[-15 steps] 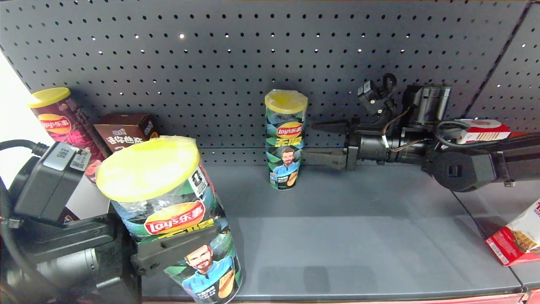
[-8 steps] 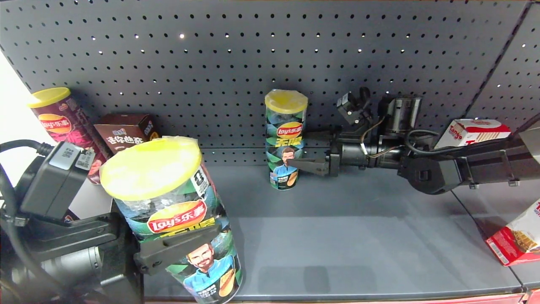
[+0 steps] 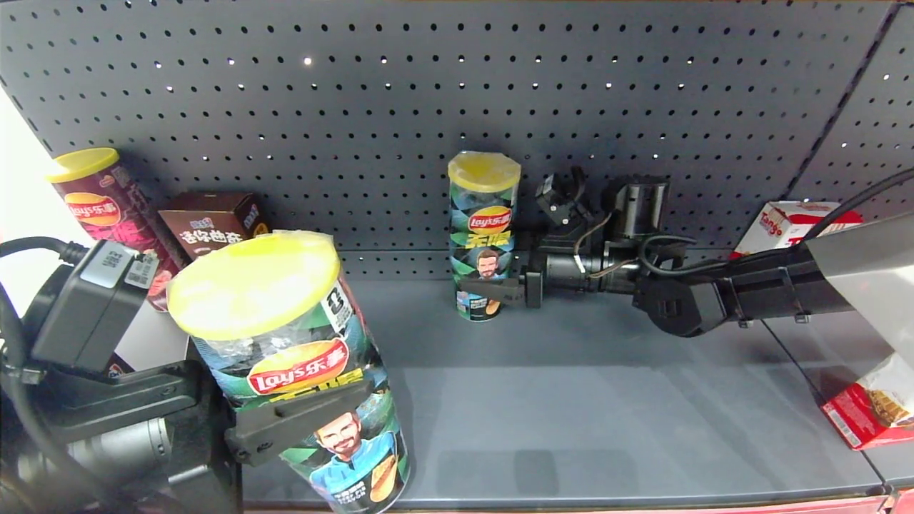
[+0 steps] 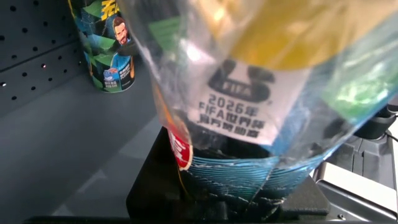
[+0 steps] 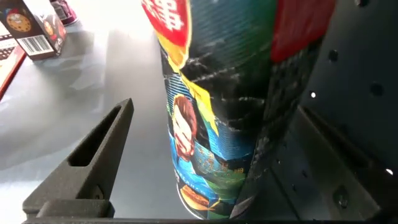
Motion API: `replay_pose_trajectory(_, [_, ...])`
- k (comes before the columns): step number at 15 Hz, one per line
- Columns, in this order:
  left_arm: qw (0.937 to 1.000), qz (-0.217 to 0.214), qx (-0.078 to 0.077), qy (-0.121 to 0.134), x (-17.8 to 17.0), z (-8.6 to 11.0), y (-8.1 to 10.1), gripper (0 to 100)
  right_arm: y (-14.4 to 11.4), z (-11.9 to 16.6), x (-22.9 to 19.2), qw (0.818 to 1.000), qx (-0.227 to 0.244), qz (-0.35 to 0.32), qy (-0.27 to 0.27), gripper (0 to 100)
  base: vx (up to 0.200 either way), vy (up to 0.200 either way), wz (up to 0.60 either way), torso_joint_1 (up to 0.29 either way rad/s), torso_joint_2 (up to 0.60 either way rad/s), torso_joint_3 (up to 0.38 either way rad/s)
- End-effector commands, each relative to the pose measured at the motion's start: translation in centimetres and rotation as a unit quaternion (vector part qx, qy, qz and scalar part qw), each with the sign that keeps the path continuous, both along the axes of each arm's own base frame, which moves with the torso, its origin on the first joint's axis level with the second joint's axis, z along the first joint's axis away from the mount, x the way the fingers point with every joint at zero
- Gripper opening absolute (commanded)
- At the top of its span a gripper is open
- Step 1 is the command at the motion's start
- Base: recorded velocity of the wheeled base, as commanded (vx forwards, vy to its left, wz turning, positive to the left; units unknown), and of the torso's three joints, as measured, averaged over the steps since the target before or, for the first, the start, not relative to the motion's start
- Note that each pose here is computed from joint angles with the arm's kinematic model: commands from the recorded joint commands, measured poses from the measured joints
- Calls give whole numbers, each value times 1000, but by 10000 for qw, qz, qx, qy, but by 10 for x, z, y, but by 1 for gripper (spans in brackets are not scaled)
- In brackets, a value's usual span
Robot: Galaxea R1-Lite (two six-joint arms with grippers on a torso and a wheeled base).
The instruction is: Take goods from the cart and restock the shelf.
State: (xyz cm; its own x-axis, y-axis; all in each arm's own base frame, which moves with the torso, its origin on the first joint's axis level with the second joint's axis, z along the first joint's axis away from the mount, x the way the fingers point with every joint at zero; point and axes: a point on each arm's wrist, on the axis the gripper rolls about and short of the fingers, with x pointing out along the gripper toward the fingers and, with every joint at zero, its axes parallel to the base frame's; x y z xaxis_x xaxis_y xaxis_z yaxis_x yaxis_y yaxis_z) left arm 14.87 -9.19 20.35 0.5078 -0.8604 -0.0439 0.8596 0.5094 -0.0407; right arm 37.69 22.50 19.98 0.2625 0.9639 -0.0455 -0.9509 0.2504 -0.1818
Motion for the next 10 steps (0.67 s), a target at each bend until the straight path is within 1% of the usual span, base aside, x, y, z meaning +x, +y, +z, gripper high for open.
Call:
replay_pose_trajectory(1, [10000,8,-2,-4,0,0,0,0,3,-6,2,10000,-23,16,43,100,0,0,0,0,0,0])
replay_pose_trajectory(6, [10000,8,-2,-4,0,0,0,0,5,-14,7,9999,-57,8,103,100,0,0,0,0,0,0])
replay_pose_trajectory(7, [10000,8,-2,-4,0,0,0,0,6,-14,9,10000,-25,8,57,0,0,0,0,0,0,0])
replay_pose_trajectory(10, [10000,8,13,23,0,-1,0,0,7,-12,9,9998,-3,-184,11,0,0,0,0,0,0,0])
